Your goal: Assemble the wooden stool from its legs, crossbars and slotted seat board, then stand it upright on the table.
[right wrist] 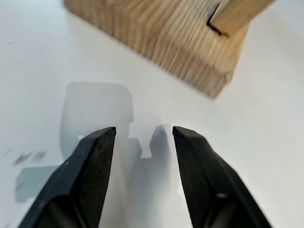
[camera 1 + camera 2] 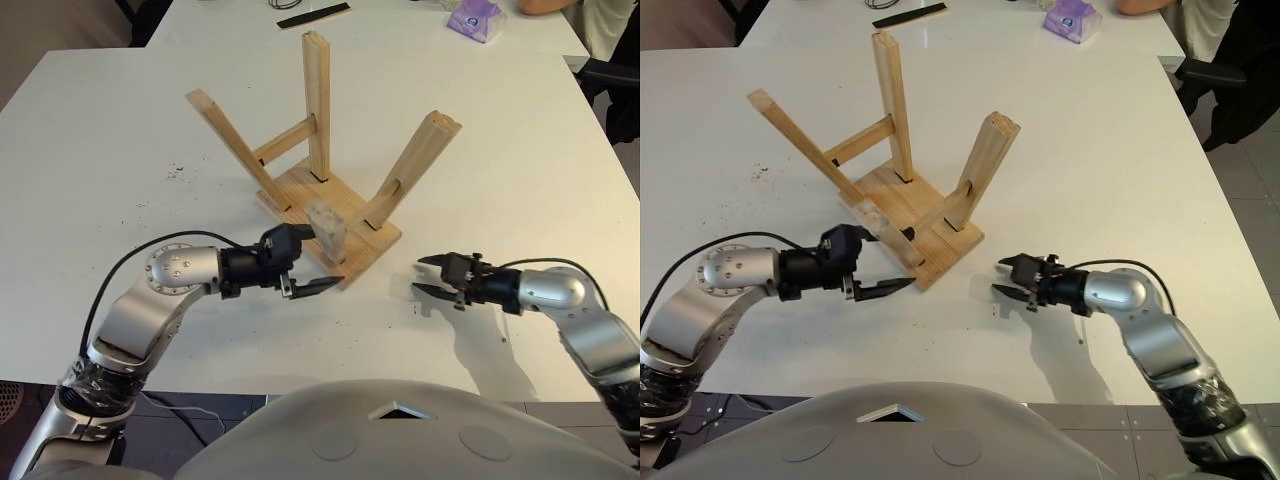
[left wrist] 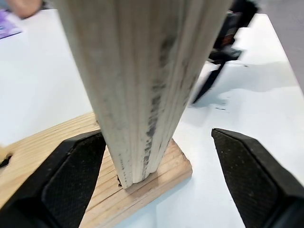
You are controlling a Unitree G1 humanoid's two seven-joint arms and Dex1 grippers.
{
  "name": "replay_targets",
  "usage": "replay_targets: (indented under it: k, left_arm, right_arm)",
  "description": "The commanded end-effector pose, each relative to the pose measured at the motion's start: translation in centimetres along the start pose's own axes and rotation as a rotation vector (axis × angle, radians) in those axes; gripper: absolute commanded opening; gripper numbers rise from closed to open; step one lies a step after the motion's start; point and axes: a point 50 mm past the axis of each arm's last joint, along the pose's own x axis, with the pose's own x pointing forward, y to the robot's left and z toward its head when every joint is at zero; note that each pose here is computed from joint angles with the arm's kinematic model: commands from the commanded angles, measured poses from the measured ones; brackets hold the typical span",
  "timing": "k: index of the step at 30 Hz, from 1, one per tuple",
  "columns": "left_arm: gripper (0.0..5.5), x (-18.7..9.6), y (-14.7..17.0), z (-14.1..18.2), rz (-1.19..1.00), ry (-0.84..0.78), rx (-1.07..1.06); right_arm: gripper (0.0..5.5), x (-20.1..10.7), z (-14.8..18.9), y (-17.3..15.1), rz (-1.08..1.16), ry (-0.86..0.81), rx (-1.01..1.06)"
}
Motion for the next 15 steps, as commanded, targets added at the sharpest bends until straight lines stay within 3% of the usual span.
replay_targets:
  k: [1, 8, 12, 15]
  left_arm:
    - [3.97, 2.6, 0.3, -0.3, -0.033, -0.028, -0.054]
    - [3.97, 6.8, 1.5, 0.8, 0.03, -0.107, -0.1]
    - [3.97, 7.6, 2.2, 1.0, 0.129, -0.116, -0.119]
    - [3.97, 6.5, 2.6, 0.7, 0.199, -0.083, -0.069]
  right_arm:
    - [2.2, 1.8, -0.1, -1.5, -0.085, -0.018, 0.001]
    - [2.2, 2.3, -0.6, -4.3, -0.243, -0.014, 0.007]
    - [2.2, 2.0, -1.3, -5.7, -0.355, 0.007, 0.026]
    - [2.2, 2.0, -1.8, -5.9, -0.38, 0.024, 0.036]
